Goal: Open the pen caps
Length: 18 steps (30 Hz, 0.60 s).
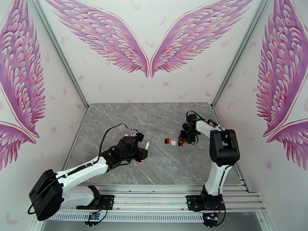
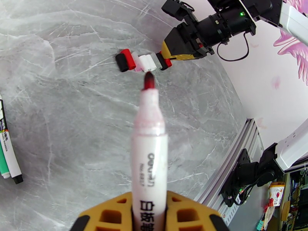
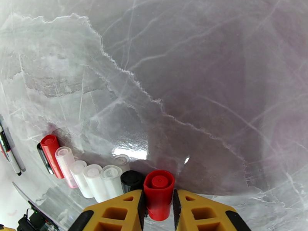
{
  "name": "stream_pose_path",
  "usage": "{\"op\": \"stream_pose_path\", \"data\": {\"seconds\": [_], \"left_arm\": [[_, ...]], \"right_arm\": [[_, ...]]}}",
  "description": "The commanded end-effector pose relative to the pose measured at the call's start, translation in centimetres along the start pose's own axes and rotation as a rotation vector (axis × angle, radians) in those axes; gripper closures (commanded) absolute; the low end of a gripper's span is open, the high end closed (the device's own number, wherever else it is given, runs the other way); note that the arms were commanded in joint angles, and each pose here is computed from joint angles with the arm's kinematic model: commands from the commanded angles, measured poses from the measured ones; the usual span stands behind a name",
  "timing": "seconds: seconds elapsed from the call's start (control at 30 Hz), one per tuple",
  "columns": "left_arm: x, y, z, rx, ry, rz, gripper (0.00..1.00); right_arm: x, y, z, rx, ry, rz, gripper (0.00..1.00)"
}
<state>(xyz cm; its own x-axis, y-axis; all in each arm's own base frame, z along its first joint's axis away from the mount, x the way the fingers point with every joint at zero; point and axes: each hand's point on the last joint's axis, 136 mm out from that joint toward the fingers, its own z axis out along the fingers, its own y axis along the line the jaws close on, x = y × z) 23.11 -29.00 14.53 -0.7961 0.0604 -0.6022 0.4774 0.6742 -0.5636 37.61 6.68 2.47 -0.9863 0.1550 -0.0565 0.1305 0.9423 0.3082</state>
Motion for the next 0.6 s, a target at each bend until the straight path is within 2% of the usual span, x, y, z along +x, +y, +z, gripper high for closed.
{"op": "stream_pose_path", "data": {"seconds": [0.0, 0.33, 0.57], "left_arm": [[-0.5, -0.3, 0.2, 0.015, -0.009, -0.003, 0.97], [-0.5, -0.4, 0.4, 0.019, 0.0, -0.005, 0.97], [-0.7, -0.1, 0.0, -0.003, -0.009, -0.014, 0.97]], "right_arm": [[0.0, 0.9, -0.4, -0.025, -0.017, -0.013, 0.72], [-0.1, 1.0, -0.9, -0.014, -0.033, -0.017, 0.68], [0.3, 1.6, -4.2, -0.001, -0.145, -0.024, 0.64]]}}
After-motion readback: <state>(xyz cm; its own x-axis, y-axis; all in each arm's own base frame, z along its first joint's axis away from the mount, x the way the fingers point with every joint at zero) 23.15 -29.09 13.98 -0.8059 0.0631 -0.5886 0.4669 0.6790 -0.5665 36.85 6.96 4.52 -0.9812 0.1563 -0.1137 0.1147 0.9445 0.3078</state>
